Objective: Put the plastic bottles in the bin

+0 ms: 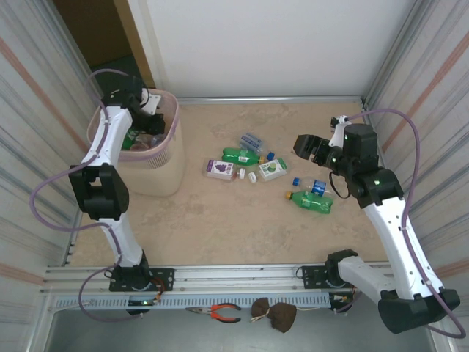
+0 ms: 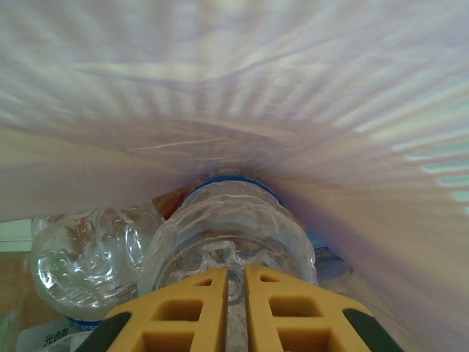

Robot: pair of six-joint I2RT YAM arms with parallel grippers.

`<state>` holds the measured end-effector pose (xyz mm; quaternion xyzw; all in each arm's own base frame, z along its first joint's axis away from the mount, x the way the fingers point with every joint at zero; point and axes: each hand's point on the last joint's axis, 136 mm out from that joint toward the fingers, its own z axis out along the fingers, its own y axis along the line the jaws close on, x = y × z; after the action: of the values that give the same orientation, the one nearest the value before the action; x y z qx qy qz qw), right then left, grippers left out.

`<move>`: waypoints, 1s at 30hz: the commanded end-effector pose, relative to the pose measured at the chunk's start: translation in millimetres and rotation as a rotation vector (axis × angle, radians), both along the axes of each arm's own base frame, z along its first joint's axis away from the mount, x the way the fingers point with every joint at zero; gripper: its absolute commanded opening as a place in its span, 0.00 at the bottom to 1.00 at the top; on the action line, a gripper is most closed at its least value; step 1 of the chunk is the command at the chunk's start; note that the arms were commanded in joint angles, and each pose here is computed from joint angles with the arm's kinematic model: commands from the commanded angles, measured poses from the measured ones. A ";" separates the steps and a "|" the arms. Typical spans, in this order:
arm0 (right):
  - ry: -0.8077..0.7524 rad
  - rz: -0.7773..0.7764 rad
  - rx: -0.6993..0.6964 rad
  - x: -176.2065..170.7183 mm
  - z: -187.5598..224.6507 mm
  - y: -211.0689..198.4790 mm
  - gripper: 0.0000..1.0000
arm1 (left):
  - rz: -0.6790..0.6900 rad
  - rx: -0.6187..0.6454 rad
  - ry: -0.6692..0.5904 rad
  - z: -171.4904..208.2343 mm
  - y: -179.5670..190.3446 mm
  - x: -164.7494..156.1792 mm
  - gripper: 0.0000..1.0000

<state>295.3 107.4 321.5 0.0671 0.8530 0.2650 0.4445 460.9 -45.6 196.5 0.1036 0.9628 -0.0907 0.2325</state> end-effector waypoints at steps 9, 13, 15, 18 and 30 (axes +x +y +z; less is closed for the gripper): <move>0.068 -0.024 -0.048 -2.4 -19.6 -7.9 0.83 | 0.015 -0.043 -0.138 52.2 -1.7 0.7 0.18; 0.090 -0.028 -0.084 -4.4 -25.7 -11.8 0.83 | 0.023 -0.054 -0.197 79.7 -0.6 -9.5 0.19; 0.113 -0.029 -0.112 -0.8 -34.0 -13.3 0.83 | 0.024 -0.058 -0.218 90.6 -0.6 -15.1 0.19; 0.149 -0.020 -0.161 2.7 -44.3 -15.3 0.83 | 0.021 -0.071 -0.251 107.1 -2.1 -24.0 0.20; 0.384 -0.032 -0.224 -12.7 -102.9 -26.5 0.81 | -0.038 -0.187 -0.327 150.9 -24.1 -68.7 0.24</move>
<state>295.0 81.8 238.6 0.0842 0.9305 0.1516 0.3226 410.7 -59.6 336.0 0.1102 0.9054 -0.1326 0.3880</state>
